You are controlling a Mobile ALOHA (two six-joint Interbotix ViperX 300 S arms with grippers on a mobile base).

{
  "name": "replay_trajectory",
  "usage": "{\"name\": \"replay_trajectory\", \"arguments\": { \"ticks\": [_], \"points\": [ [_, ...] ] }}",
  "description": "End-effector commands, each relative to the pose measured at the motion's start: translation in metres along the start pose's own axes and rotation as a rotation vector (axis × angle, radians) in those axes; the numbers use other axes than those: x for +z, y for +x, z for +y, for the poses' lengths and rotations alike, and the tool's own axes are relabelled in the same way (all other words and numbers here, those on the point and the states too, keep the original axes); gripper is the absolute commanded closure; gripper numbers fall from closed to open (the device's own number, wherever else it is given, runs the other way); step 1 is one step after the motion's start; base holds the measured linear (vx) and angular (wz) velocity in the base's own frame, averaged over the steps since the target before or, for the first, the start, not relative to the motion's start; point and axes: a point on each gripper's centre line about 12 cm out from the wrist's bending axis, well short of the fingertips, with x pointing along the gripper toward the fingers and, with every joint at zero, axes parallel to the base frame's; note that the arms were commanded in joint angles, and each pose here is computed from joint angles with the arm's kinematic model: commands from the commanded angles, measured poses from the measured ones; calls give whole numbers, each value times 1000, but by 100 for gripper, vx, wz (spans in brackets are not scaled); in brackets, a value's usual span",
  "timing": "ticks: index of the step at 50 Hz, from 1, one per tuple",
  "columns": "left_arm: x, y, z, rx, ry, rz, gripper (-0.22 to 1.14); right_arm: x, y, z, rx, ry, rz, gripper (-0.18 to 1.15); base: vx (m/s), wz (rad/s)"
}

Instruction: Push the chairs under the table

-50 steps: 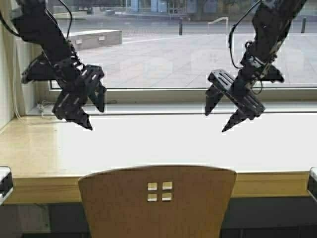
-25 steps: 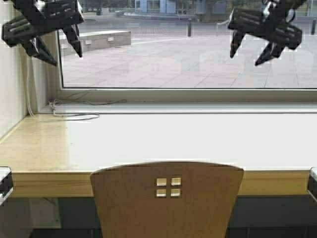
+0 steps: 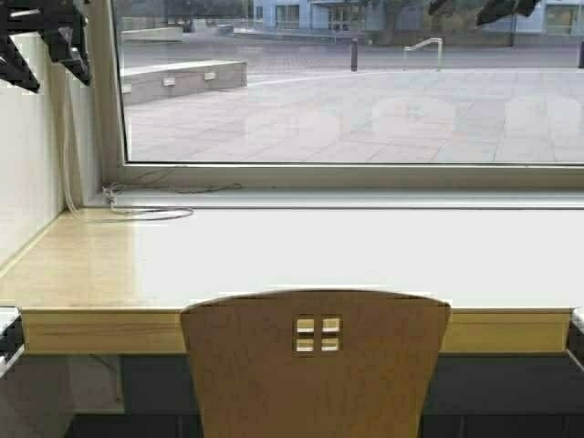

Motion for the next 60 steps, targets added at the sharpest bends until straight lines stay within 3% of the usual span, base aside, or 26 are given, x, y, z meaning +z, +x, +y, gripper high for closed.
{"name": "replay_trajectory", "arguments": {
  "ticks": [1,11,40,50,60],
  "points": [
    [5,-13,0,-2,7,-82,2,5,-2,-1,-2,-3,-31,4,-5,19],
    [5,-10,0,3,10,-88,2,-12,6,-4,-12,-4,17,4,-4,28],
    [12,-13,0,1,8,-121,2,-12,6,9,23,4,19,4,-14,51],
    [21,-14,0,6,10,-183,2,-14,8,11,28,1,28,4,-25,47],
    [15,-13,1,6,3,-165,2,-23,18,10,22,3,67,4,-26,27]
  ]
}}
